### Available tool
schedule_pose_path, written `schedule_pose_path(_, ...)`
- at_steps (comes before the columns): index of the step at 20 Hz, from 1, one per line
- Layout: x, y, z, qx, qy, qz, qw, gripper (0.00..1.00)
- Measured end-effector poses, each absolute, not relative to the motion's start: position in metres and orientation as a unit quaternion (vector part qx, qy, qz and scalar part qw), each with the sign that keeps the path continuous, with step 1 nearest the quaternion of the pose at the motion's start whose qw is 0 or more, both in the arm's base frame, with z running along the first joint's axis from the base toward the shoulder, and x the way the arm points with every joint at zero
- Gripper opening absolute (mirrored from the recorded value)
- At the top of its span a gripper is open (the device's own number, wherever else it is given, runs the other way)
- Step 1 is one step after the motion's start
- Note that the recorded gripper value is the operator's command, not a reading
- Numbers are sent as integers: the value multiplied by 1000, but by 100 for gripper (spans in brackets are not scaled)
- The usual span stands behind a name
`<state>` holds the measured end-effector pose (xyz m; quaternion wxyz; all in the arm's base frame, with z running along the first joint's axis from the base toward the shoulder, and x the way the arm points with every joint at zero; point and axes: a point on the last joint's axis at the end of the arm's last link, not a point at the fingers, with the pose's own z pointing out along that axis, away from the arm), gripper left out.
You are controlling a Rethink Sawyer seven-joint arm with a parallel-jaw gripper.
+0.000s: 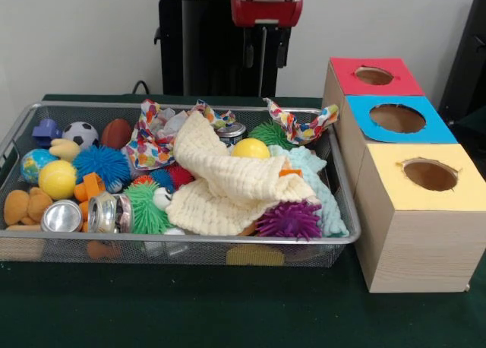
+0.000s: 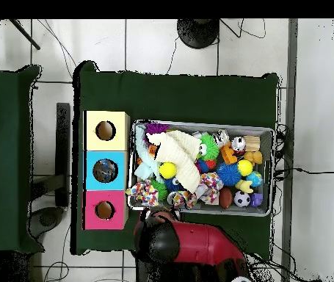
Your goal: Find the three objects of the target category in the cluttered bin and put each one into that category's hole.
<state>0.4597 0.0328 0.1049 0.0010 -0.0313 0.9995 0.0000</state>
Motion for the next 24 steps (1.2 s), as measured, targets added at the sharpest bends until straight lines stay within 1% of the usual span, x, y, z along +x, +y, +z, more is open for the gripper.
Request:
schedule_pose_path(4,460,27,88,-48,999,9,-8,100)
schedule_pose_path(10,478,17,76,-69,997,19,5,100)
schedule_pose_path(16,499,9,76,-89,995,28,23,100)
schedule_pose_path(24,530,-12,83,-118,991,23,53,100)
